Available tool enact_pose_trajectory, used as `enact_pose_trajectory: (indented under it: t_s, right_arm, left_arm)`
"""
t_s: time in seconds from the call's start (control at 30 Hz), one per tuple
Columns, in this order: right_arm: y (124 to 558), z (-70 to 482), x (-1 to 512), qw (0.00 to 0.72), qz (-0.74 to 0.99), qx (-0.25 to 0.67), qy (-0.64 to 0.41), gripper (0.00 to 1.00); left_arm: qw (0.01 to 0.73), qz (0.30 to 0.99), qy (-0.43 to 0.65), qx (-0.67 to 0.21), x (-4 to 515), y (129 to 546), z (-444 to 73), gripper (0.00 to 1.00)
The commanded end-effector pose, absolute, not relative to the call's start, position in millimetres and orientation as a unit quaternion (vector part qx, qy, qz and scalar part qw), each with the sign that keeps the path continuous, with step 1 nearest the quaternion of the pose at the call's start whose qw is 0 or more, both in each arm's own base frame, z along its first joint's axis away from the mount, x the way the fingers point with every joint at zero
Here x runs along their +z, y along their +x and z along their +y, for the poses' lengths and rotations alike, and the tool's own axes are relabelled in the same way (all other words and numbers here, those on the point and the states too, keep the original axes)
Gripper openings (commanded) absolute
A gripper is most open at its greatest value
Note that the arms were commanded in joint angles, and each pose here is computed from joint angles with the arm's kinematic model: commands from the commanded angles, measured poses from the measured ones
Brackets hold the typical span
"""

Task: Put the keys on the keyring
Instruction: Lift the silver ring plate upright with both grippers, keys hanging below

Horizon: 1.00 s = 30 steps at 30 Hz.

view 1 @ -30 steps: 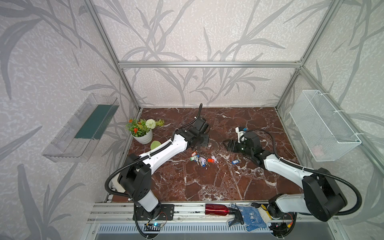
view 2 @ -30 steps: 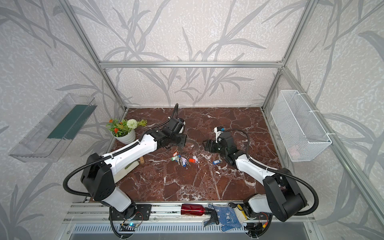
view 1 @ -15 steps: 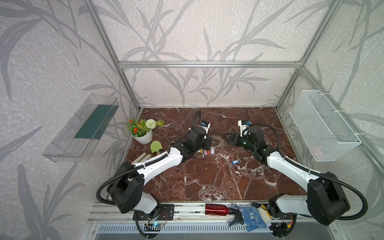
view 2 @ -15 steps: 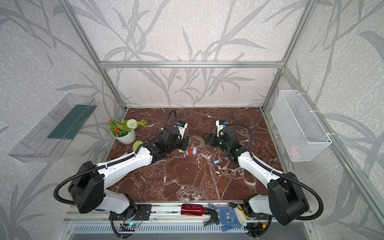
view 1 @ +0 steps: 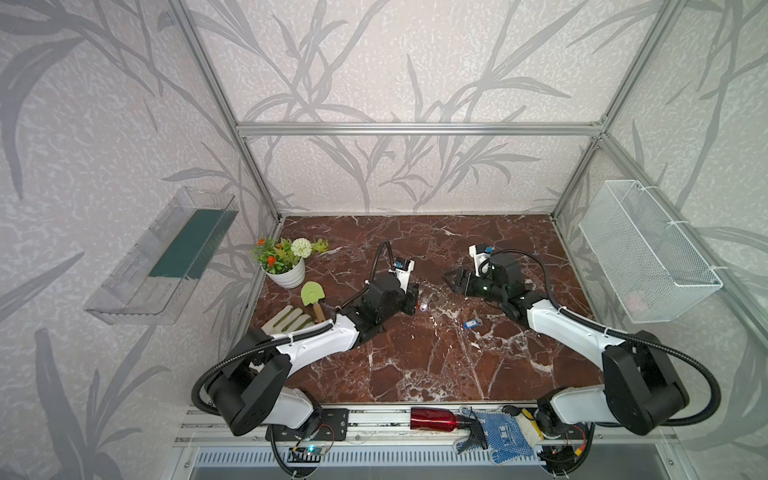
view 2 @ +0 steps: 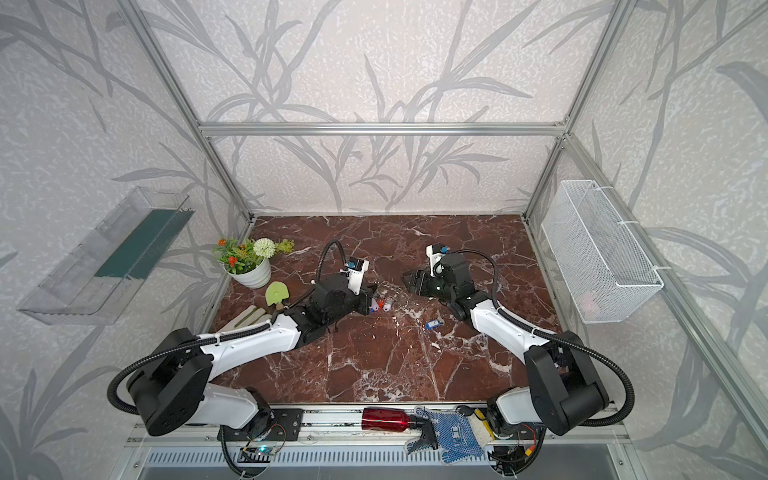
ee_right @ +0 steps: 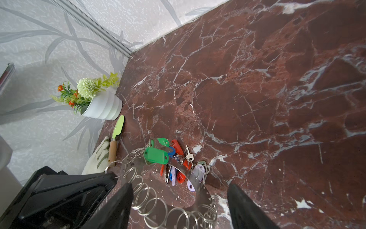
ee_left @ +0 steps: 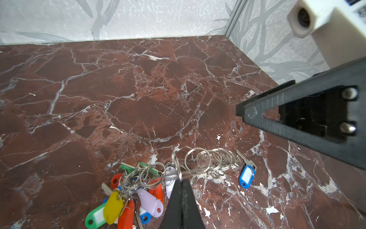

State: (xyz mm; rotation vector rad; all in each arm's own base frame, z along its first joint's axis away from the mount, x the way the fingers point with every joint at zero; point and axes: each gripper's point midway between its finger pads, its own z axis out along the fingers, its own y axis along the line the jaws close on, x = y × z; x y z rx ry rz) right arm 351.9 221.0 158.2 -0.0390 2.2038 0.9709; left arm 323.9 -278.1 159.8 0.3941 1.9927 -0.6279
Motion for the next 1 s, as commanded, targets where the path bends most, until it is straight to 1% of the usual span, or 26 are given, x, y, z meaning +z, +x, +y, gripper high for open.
enact_pose_trajectory:
  t_s: [0.0, 0.13, 0.23, 0.37, 0.53, 0.77, 0.87, 0.97]
  right_arm:
    - [362, 226, 181, 0.387, 0.834, 0.392, -0.028, 0.76]
    - [374, 225, 185, 0.399, 0.821, 0.407, -0.02, 0.76]
    - [380, 229, 199, 0.411, 0.805, 0.427, -0.024, 0.76]
    - [385, 225, 236, 0.45, 0.775, 0.443, -0.035, 0.76]
    - [396, 208, 285, 0.479, 0.726, 0.492, -0.025, 0.76]
    - [386, 211, 326, 0.49, 0.702, 0.512, -0.067, 0.75]
    - [381, 211, 335, 0.495, 0.697, 0.514, -0.073, 0.72]
    - [372, 214, 347, 0.496, 0.686, 0.526, -0.09, 0.7]
  left_arm:
    - [0.554, 0.763, 0.149, -0.297, 205, 327, -282, 0.0]
    - [0.578, 0.741, 0.143, -0.309, 227, 330, -284, 0.0]
    - [0.595, 0.722, 0.148, -0.321, 248, 330, -287, 0.0]
    - [0.616, 0.698, 0.157, -0.331, 288, 326, -288, 0.0]
    - [0.635, 0.665, 0.176, -0.351, 334, 313, -287, 0.0]
    - [0.634, 0.63, 0.228, -0.388, 377, 293, -292, 0.0]
    - [0.634, 0.616, 0.237, -0.404, 390, 293, -289, 0.0]
    - [0.624, 0.604, 0.232, -0.438, 405, 297, -281, 0.0]
